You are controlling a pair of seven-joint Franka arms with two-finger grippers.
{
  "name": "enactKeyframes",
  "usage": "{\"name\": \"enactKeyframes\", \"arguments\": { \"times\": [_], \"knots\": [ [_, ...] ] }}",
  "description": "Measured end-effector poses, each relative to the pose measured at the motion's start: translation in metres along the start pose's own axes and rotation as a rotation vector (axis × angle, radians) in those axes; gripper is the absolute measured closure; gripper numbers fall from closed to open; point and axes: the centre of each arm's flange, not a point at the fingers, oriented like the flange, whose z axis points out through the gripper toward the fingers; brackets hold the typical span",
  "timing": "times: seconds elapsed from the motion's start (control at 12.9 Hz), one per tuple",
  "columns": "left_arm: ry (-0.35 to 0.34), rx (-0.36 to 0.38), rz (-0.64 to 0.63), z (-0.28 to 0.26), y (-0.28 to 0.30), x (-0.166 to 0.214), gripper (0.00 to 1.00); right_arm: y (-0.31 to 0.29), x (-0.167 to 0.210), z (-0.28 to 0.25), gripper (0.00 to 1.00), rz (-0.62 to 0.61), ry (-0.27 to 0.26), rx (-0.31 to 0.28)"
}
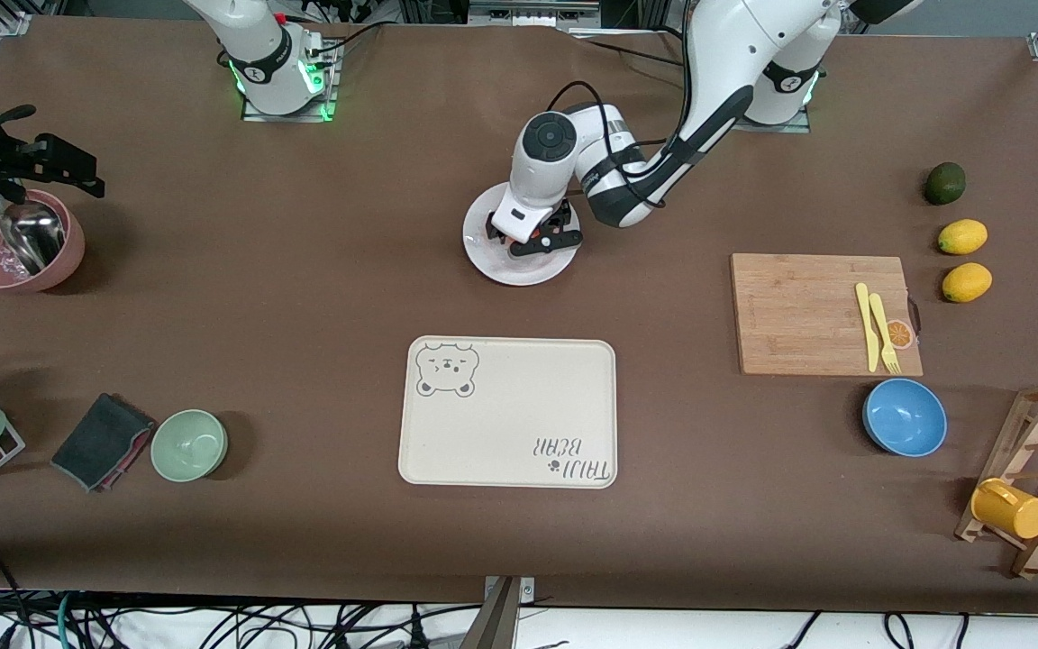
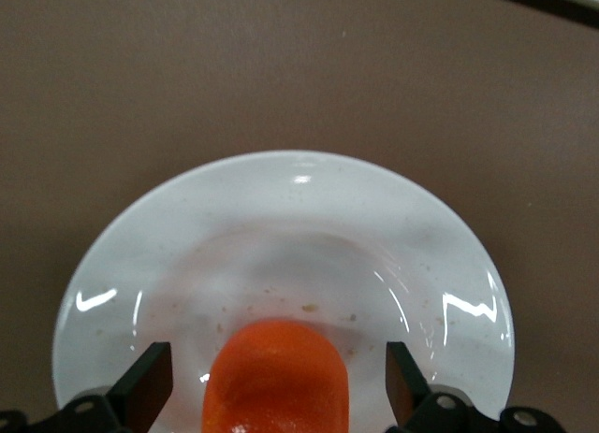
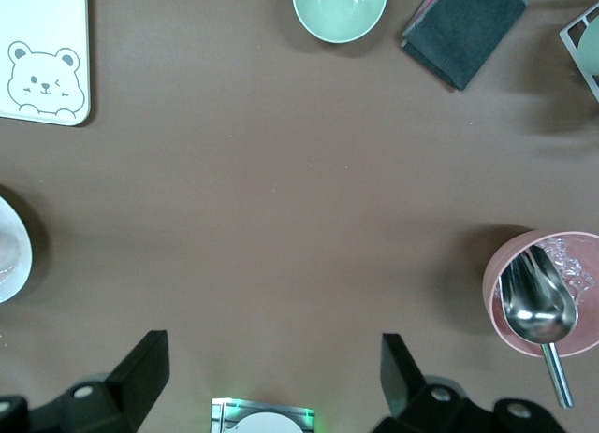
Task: Place orange and plate with both arms
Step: 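Withdraw the left gripper while the right gripper reaches the plate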
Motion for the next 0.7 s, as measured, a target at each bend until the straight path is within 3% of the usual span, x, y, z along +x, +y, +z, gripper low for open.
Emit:
{"name": "enactKeyframes", "arguments": {
  "times": [0.23,0.7],
  "knots": [
    [-0.023,0.002,0.095,-0.036,-0.02,0.066,0.0,0.0,0.0,0.0,0.0,0.0,-0.001,0.0],
    [-0.104,0.046,0.237,-0.097,-0.14,0.213,0.0,-0.004,0.0,0.002,0.0,-0.007,-0.014,0.001]
  ]
}}
